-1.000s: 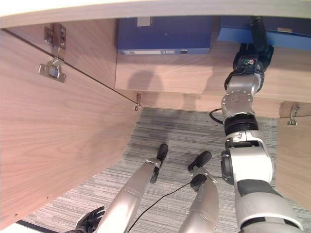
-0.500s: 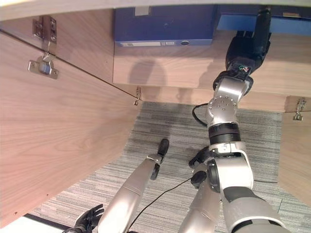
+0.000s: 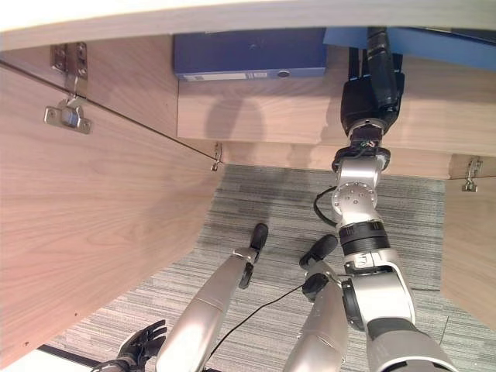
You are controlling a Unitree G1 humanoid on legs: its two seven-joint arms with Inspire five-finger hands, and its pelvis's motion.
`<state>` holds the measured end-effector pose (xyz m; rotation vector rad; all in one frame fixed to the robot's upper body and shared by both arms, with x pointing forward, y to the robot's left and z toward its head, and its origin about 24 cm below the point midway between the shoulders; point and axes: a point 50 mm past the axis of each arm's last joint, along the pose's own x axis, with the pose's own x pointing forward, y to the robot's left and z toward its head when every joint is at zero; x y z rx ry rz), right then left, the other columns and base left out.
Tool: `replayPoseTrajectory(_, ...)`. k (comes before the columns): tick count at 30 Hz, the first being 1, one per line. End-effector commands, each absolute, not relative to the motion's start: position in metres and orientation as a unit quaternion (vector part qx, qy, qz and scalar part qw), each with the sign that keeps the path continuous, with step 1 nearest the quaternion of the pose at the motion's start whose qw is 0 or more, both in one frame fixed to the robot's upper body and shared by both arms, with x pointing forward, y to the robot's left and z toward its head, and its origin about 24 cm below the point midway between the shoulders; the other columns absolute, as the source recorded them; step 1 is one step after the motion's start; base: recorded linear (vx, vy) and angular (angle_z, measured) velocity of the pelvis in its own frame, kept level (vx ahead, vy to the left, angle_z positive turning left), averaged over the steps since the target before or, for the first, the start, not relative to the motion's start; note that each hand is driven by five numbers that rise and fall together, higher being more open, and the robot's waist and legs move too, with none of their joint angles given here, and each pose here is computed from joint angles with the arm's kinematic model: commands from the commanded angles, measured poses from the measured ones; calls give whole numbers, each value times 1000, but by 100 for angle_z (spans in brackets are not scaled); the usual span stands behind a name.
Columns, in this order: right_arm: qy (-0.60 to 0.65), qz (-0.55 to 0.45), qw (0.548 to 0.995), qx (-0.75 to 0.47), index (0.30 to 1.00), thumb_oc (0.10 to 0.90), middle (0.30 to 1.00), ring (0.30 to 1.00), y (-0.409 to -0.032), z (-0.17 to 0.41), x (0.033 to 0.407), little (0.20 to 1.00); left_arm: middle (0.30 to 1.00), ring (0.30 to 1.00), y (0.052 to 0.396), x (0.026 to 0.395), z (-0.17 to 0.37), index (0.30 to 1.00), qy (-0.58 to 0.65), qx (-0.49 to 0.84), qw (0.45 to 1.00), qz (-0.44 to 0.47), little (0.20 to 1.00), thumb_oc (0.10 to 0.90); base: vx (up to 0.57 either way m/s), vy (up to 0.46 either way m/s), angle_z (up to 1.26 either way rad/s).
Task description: Put the empty folder in the office cabinet
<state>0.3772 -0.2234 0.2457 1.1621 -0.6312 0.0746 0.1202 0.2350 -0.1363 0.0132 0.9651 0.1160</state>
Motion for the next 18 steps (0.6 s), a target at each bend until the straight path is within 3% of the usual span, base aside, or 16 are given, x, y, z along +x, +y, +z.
replayPoseTrajectory(1, -393, 116, 783, 469, 900, 800, 900, 900, -226, 287, 354, 900, 900, 900, 275, 58, -142, 900, 545, 52, 832, 94, 900, 800, 0, 0, 0)
replayPoseTrajectory(8, -385, 92, 773, 496, 900, 800, 900, 900, -230, 259, 350, 900, 900, 900, 271, 60, -143, 900, 539, 47, 836, 93, 900, 800, -2, 5, -2)
replayPoseTrajectory(11, -377, 38, 785, 489, 900, 800, 900, 900, -248, 255, 355, 900, 900, 900, 273, 57, -143, 900, 541, 43, 833, 104, 900, 800, 0, 0, 0)
replayPoseTrajectory(12, -364, -9, 807, 465, 900, 800, 900, 900, -262, 252, 358, 900, 900, 900, 275, 56, -144, 900, 543, 40, 831, 114, 900, 800, 0, 0, 0)
replayPoseTrajectory(13, -312, -87, 876, 358, 900, 800, 900, 900, -285, 252, 364, 900, 900, 900, 282, 54, -144, 900, 549, 39, 824, 135, 900, 800, -35, 15, -5)
replayPoseTrajectory(14, -286, -117, 902, 300, 900, 800, 900, 900, -294, 253, 365, 900, 900, 900, 283, 54, -144, 900, 551, 40, 821, 141, 900, 800, -31, 9, -6)
replayPoseTrajectory(18, -263, -137, 929, 219, 900, 800, 900, 900, -295, 265, 369, 900, 900, 900, 279, 57, -146, 900, 548, 39, 822, 147, 900, 800, -21, -17, -6)
